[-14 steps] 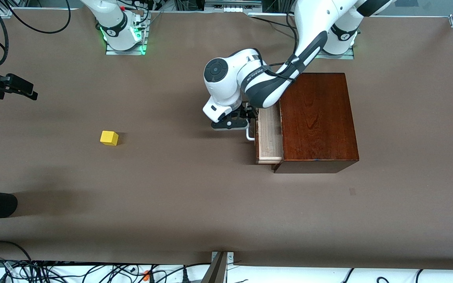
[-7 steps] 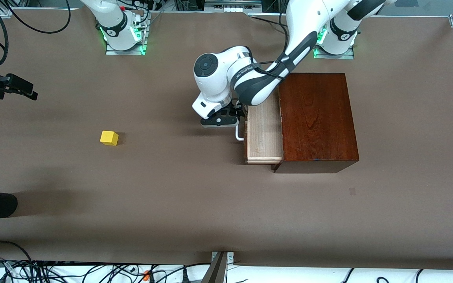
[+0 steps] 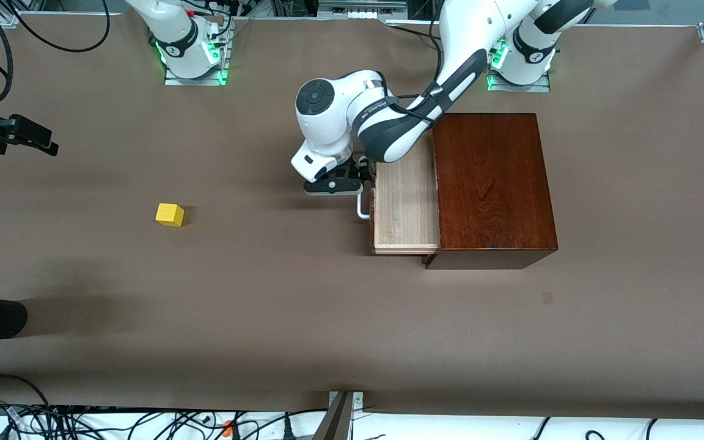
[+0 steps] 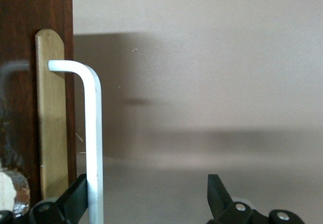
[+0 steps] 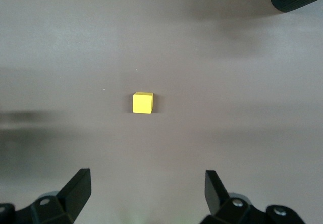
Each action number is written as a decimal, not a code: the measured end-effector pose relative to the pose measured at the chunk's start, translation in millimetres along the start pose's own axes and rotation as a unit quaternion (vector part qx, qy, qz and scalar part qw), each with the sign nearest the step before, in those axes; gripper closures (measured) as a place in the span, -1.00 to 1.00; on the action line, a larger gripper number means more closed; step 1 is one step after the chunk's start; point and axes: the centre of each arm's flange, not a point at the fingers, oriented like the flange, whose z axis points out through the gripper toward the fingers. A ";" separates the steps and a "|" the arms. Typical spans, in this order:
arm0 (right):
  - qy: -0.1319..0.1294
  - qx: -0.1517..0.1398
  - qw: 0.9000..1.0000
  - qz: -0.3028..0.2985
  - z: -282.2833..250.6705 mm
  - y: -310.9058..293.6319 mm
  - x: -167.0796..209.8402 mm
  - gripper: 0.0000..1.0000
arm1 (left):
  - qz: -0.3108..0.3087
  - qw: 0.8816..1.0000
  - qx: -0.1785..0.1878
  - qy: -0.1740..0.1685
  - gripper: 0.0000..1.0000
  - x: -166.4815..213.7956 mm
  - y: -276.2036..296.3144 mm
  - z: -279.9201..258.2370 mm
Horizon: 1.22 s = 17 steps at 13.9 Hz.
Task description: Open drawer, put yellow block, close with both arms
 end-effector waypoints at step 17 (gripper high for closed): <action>0.000 0.000 1.000 0.001 0.1 1.6 0.0 -1.00 | -0.063 0.995 -0.083 -0.012 -1.00 64.8 -117.8 -203.1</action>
